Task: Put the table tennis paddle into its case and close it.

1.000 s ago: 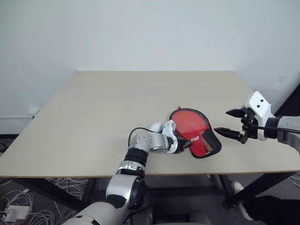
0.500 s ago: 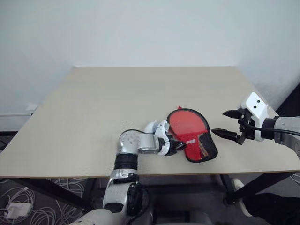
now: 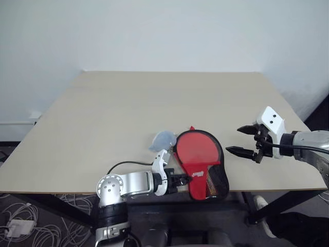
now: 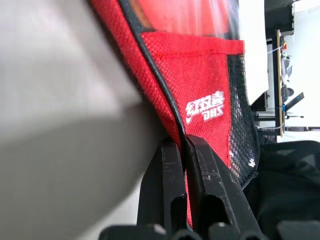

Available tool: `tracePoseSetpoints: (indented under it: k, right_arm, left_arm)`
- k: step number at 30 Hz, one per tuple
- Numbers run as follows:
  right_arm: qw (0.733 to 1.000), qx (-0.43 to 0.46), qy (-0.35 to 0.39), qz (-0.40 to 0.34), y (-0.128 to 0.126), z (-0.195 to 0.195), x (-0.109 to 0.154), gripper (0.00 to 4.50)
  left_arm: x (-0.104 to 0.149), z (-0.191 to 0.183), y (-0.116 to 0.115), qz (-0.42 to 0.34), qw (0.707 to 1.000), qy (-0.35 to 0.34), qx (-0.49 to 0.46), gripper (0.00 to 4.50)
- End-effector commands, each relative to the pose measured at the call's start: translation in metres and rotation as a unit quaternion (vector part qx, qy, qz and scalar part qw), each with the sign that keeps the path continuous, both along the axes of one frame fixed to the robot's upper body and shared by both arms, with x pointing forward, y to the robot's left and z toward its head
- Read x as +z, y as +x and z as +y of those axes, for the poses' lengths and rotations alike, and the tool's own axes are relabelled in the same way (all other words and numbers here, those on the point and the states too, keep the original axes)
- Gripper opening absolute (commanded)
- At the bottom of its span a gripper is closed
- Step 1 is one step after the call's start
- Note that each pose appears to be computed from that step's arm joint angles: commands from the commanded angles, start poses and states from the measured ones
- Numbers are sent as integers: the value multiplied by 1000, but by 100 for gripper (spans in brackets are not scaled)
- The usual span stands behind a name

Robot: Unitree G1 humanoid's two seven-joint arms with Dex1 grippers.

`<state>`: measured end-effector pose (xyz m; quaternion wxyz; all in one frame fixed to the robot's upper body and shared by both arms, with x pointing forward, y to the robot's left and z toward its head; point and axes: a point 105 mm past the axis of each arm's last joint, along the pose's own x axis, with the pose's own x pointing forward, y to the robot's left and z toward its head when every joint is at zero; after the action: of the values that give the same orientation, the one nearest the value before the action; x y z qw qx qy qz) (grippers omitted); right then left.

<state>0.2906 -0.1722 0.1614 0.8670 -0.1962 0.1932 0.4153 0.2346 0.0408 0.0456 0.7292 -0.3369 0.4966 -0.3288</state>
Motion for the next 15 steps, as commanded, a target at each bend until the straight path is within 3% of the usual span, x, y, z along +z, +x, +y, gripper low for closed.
tracePoseSetpoints:
  k: [1,5,15]
  right_arm:
    - [1000,9,4,-25,0,4,13,450]
    - [1000,10,6,-24,0,5,12,450]
    - [1000,9,11,-26,3,7,12,450]
  left_arm:
    - [15,-4,-12,1,1000,-14,-11,4]
    - [15,3,-24,15,1000,0,-11,4]
    - [14,9,-27,5,1000,19,-22,4]
